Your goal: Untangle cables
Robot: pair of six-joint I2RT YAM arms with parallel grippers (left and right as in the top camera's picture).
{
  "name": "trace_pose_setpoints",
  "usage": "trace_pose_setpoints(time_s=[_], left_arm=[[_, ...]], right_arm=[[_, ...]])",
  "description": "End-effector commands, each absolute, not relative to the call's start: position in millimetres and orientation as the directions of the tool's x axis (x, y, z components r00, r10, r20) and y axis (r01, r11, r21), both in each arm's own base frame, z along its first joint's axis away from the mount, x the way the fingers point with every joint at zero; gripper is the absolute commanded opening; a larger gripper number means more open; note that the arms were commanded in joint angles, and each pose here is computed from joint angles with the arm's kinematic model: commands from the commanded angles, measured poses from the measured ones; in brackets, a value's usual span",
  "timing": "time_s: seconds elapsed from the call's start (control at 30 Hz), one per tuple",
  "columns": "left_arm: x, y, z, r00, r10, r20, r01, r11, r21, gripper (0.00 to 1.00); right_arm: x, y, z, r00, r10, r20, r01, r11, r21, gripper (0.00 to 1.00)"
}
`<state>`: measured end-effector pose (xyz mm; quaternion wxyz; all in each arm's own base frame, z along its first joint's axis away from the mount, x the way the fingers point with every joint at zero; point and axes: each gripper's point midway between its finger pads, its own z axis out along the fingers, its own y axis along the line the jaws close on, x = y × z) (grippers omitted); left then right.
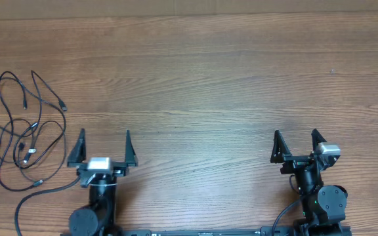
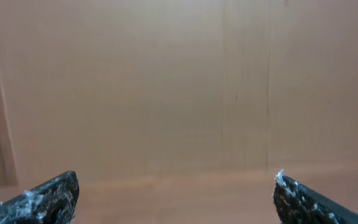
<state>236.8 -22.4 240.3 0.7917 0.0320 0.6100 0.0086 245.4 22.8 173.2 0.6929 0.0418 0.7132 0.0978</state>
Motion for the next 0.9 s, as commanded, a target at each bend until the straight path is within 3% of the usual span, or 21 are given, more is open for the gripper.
trace_pose_setpoints(time_s=[0.0,0.13,0.33,0.87], left_arm=[[238.3,-23.0,231.2,0.231,0.083,-0.969,0.020,0.996,0.091,1.00],[241.6,-23.9,214.5,0.165,0.097,-0.982,0.028,0.994,0.103,0.99],[244.3,-24.5,159.8,-0.058,0.055,-0.997,0.050,0.997,0.052,1.00],[244.2,-28.1,160.2,-0.055,0.054,-0.997,0.070,0.996,0.050,1.00]], right_arm=[[245.5,22.2,171.1,-0.033,0.189,-0.982,-0.076,0.979,0.191,1.00],[245.5,22.2,171.1,-0.033,0.189,-0.982,-0.076,0.979,0.191,1.00],[245.5,22.2,171.1,-0.033,0.189,-0.982,-0.076,0.979,0.191,1.00],[245.5,22.2,171.1,-0.033,0.189,-0.982,-0.076,0.979,0.191,1.00]])
